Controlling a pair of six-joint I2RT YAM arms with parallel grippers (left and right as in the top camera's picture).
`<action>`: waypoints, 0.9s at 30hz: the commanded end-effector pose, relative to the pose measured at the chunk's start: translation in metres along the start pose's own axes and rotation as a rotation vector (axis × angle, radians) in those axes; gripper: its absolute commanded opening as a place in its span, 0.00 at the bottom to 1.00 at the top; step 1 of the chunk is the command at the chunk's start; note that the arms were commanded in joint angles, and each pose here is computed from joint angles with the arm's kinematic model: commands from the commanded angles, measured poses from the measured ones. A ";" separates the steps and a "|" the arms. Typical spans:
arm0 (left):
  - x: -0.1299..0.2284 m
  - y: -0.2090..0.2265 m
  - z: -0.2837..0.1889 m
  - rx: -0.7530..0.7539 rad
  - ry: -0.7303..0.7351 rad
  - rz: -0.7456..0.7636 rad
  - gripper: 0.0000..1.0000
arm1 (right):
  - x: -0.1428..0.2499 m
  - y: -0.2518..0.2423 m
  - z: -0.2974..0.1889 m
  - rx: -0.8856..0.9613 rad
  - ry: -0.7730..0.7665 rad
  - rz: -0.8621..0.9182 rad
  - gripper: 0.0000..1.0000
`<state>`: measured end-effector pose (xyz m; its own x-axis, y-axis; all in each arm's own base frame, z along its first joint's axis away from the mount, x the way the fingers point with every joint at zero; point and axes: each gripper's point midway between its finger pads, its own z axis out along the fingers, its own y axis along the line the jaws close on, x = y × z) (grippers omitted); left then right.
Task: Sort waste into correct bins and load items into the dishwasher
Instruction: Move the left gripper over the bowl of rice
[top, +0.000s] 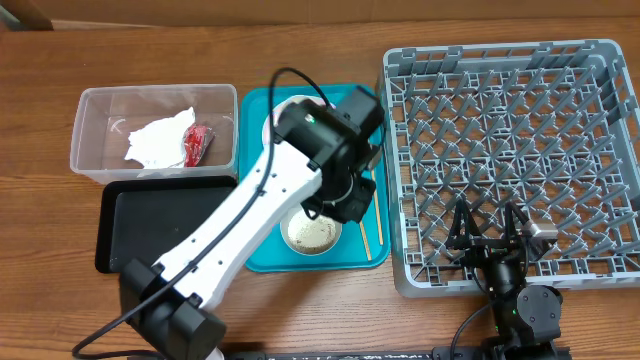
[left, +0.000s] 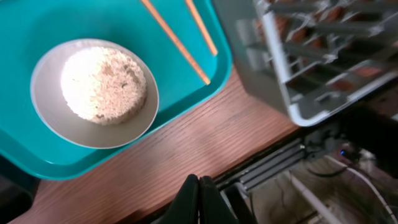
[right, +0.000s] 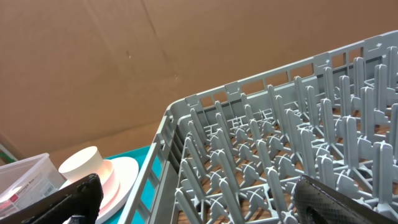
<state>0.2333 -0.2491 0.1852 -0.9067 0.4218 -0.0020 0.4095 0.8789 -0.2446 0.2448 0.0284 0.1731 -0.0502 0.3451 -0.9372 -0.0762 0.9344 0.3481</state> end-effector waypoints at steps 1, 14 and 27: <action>0.009 0.014 0.025 -0.059 0.049 -0.036 0.04 | 0.001 -0.001 0.000 0.000 -0.005 0.001 1.00; 0.003 0.060 0.087 -0.226 -0.003 -0.098 0.04 | 0.001 -0.001 0.000 0.000 -0.005 0.000 1.00; -0.010 0.087 0.121 -0.319 -0.108 -0.096 0.04 | 0.001 -0.001 0.000 0.000 -0.005 0.001 1.00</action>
<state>0.2616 -0.2122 0.0536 -0.9389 0.3333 -0.0858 0.3338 0.9426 0.0082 0.2448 0.0284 0.1731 -0.0503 0.3454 -0.9371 -0.0762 0.9342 0.3485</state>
